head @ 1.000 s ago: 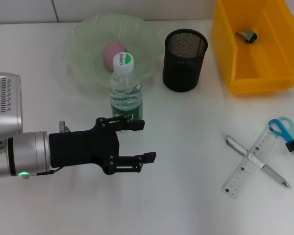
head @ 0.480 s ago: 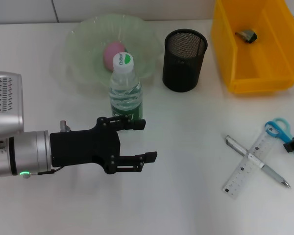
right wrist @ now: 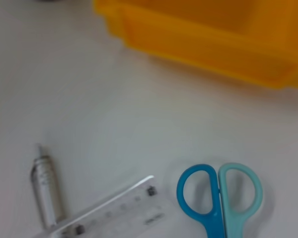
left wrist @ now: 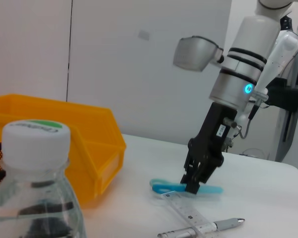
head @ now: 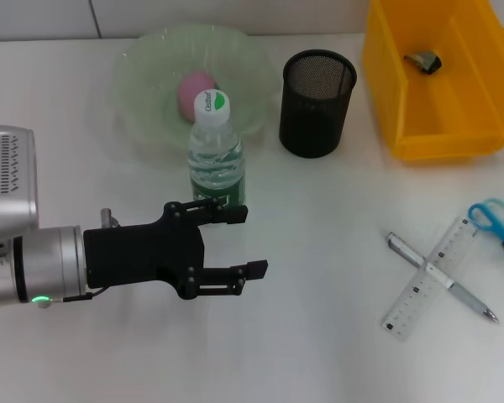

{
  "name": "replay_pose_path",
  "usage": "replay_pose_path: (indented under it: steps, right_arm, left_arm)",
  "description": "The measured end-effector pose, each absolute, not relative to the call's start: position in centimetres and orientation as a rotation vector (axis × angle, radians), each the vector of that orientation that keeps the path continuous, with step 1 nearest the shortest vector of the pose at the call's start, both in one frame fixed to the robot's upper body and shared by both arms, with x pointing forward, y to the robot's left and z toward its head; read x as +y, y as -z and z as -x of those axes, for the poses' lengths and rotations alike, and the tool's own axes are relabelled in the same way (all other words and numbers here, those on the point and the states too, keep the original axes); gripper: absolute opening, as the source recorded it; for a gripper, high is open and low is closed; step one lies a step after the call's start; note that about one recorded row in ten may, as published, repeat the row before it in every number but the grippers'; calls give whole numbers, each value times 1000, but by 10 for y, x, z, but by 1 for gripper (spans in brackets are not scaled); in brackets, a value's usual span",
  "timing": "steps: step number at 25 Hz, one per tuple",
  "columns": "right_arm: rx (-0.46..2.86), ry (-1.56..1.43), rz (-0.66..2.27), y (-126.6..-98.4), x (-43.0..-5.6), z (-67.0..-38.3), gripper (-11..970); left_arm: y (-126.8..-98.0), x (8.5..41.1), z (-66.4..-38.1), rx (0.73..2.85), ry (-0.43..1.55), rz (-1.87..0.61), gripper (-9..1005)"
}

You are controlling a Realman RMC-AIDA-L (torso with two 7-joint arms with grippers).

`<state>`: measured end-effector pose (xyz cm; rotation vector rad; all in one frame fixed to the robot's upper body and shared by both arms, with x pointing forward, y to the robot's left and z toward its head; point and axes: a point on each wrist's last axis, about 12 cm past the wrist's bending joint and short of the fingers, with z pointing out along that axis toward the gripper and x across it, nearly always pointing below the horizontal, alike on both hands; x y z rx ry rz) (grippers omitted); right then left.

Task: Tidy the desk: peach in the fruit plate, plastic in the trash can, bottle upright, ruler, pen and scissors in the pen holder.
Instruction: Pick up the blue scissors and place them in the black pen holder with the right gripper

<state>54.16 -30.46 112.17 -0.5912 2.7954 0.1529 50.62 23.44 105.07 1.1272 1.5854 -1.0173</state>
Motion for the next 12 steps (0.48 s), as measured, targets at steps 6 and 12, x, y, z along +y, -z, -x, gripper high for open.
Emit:
replay_pose_path:
  steps: [6, 12]
  right_arm:
    - [2651, -115, 351, -1159, -355, -535, 219]
    - [2322, -272, 231, -1193, -377, -531, 218]
  left_arm:
    - [-1052, 235, -507, 1578, 1019, -1120, 802]
    - [-1053, 236, -507, 1580, 1022, -1110, 802]
